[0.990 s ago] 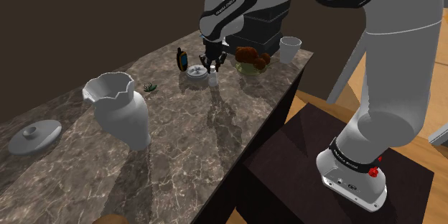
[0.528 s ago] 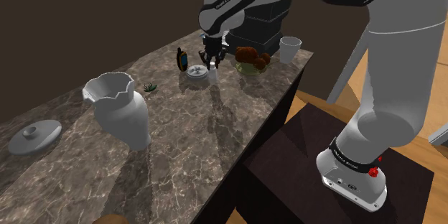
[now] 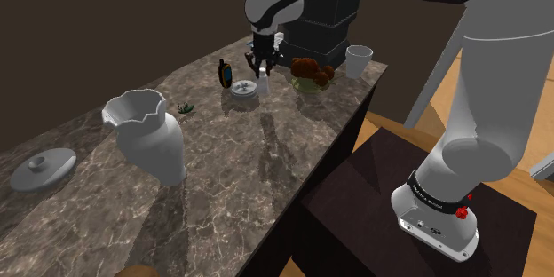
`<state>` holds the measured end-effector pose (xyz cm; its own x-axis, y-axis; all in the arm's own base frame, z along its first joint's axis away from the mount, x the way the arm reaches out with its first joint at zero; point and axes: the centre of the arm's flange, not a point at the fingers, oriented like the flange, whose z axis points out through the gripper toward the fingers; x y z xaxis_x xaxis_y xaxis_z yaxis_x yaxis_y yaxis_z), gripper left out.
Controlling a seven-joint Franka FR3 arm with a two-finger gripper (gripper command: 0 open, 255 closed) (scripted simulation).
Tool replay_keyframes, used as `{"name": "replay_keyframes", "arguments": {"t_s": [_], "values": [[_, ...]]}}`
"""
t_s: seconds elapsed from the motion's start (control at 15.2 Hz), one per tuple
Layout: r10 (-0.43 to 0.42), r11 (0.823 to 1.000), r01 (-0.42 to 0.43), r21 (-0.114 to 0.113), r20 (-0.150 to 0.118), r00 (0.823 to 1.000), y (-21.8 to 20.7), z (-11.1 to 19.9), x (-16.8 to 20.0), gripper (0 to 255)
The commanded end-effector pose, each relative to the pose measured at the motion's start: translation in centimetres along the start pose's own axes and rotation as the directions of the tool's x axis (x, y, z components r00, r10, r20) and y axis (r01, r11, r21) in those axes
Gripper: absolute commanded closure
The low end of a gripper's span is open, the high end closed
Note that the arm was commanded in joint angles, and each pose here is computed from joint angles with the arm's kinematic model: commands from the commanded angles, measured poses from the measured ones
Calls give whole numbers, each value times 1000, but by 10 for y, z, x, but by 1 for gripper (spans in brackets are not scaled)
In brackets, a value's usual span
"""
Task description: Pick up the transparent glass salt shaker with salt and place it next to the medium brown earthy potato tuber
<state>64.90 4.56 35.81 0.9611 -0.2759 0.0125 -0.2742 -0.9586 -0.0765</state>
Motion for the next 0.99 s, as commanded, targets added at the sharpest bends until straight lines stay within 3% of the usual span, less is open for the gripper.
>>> {"name": "replay_keyframes", "arguments": {"t_s": [0.0,0.92], "values": [[0,1000,0,0,0,1000,-1,-11,0,255],[0,1000,0,0,0,1000,-7,-85,1,255]]}}
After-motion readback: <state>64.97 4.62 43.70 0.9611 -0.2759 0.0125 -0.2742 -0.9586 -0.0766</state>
